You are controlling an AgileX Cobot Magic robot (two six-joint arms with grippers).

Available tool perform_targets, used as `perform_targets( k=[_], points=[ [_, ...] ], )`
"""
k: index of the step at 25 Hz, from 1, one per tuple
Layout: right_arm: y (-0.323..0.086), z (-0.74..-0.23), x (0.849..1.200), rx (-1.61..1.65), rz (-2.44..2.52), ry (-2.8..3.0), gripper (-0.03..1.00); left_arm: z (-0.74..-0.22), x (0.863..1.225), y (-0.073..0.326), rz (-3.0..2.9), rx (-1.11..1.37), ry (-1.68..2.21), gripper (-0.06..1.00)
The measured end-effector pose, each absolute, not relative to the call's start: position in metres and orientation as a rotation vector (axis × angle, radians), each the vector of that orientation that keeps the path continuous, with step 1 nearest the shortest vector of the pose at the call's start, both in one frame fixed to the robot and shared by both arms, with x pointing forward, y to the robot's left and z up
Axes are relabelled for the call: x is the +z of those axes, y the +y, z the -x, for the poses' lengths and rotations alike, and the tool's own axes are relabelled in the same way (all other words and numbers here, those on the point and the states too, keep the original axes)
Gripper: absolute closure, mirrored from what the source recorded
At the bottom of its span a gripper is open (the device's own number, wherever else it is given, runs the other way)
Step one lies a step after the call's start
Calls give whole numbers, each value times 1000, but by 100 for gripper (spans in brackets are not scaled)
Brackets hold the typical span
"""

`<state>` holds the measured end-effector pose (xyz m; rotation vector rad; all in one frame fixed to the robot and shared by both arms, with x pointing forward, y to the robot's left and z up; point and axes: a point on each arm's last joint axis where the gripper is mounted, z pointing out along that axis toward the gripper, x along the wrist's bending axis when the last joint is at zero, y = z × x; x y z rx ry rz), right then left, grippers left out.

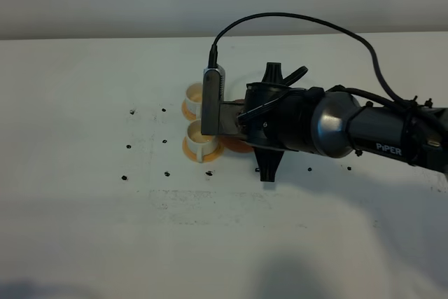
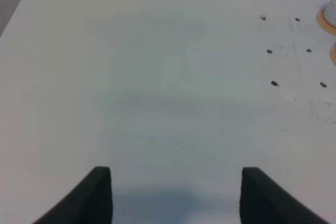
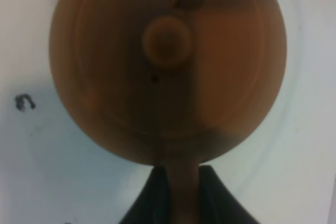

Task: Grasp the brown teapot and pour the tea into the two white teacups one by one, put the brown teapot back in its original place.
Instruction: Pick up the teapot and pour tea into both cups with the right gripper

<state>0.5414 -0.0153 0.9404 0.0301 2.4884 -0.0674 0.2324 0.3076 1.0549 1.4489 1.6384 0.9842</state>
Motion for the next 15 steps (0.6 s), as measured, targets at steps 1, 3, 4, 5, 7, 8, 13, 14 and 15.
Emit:
perform_targets(
  k=[1, 3, 4, 5, 7, 8, 13, 14, 15],
  points=[
    [-15, -541, 940, -71, -22, 2485, 84, -232, 1055, 308, -1449, 984, 1638, 44],
    [-13, -541, 941, -79, 5, 2470, 84, -232, 1055, 308, -1449, 984, 1638, 44],
    [-13, -541, 941, -83, 14, 2465, 84, -232, 1055, 308, -1449, 984, 1638, 44],
    [-13, -542, 941, -84, 21, 2460, 84, -232, 1055, 308, -1449, 984, 1638, 44],
    [-13, -542, 941, -87, 27, 2456, 84, -232, 1055, 308, -1449, 984, 1638, 44],
    [-13, -542, 942, -89, 31, 2452, 84, -232, 1055, 308, -1449, 984, 1638, 44],
    [-14, -544, 943, -102, 59, 2431, 84, -232, 1055, 308, -1449, 984, 1638, 44],
    [-14, -544, 943, -104, 63, 2428, 84, -232, 1055, 308, -1449, 984, 1638, 44],
    [-14, -544, 943, -106, 67, 2425, 84, -232, 1055, 308, -1449, 984, 1638, 44]
  ],
)
